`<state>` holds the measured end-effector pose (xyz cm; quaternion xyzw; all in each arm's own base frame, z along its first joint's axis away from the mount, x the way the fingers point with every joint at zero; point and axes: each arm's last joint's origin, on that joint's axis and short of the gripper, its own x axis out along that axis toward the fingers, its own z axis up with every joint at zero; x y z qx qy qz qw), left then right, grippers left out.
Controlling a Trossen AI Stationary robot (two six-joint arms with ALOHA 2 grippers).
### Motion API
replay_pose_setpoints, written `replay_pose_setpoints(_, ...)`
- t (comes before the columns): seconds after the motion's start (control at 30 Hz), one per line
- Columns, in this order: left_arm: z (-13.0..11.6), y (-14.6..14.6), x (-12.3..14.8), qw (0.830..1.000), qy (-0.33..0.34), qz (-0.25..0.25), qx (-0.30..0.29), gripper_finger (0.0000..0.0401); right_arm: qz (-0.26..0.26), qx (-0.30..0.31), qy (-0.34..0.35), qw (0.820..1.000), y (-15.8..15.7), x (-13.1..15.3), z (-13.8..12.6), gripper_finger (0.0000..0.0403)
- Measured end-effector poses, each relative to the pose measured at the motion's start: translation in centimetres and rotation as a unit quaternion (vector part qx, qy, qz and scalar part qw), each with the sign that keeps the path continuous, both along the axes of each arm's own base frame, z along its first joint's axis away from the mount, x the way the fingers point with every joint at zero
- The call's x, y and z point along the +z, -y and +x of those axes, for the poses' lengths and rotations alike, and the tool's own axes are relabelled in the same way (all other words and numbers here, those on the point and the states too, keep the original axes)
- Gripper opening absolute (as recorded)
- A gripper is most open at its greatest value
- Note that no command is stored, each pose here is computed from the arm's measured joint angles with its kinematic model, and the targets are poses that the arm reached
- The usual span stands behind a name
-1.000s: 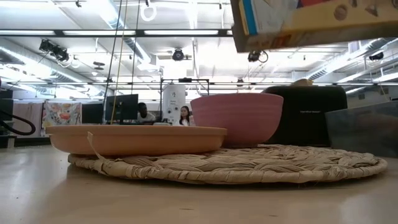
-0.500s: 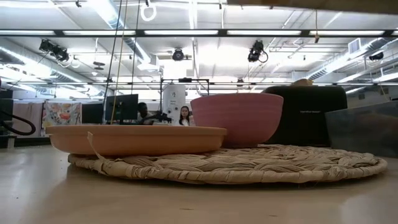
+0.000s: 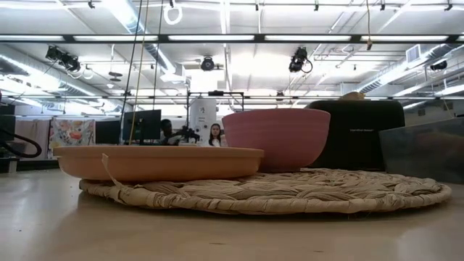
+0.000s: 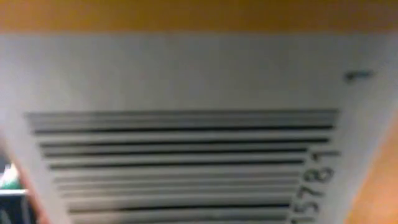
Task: Arrange a breakfast setting
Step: Pour the cereal from the yellow cereal box into the pink bowl
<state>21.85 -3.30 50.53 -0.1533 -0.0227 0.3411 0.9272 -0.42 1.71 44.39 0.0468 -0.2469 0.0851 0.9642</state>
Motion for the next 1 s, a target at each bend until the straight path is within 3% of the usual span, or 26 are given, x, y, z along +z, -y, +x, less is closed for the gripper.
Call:
replay_pose_setpoints(0.17, 4.1, -0.6, -3.1, 1.0, 0.007, 0.016, 0.014, 0.0315, 0.003, -0.011, 0.161, 0.987, 0.3, 1.8, 0.0, 0.0241)
replay_pose_setpoints(0.4, 11.2, -0.2, -4.9, 0.987, 0.116, 0.095, -0.057, 0.0316, 0.026, 0.009, 0.288, 0.957, 2.0, 2.3, 3.2, 0.0241)
replay_pose_setpoints(0.57, 13.0, -0.1, -4.5, 0.961, 0.224, 0.125, -0.1, 0.0316, 0.035, 0.025, 0.291, 0.956, 3.6, 2.1, 6.8, 0.0241)
replay_pose_setpoints(0.77, 14.6, -0.4, -3.4, 0.961, 0.185, 0.135, -0.154, 0.0316, 0.049, 0.031, 0.238, 0.969, 5.4, 1.1, 11.5, 0.0241)
replay_pose_setpoints(1.0, 14.7, -2.1, -2.1, 0.962, 0.173, 0.121, -0.174, 0.0317, 0.046, 0.048, 0.246, 0.967, 6.2, 0.3, 14.7, 0.0241)
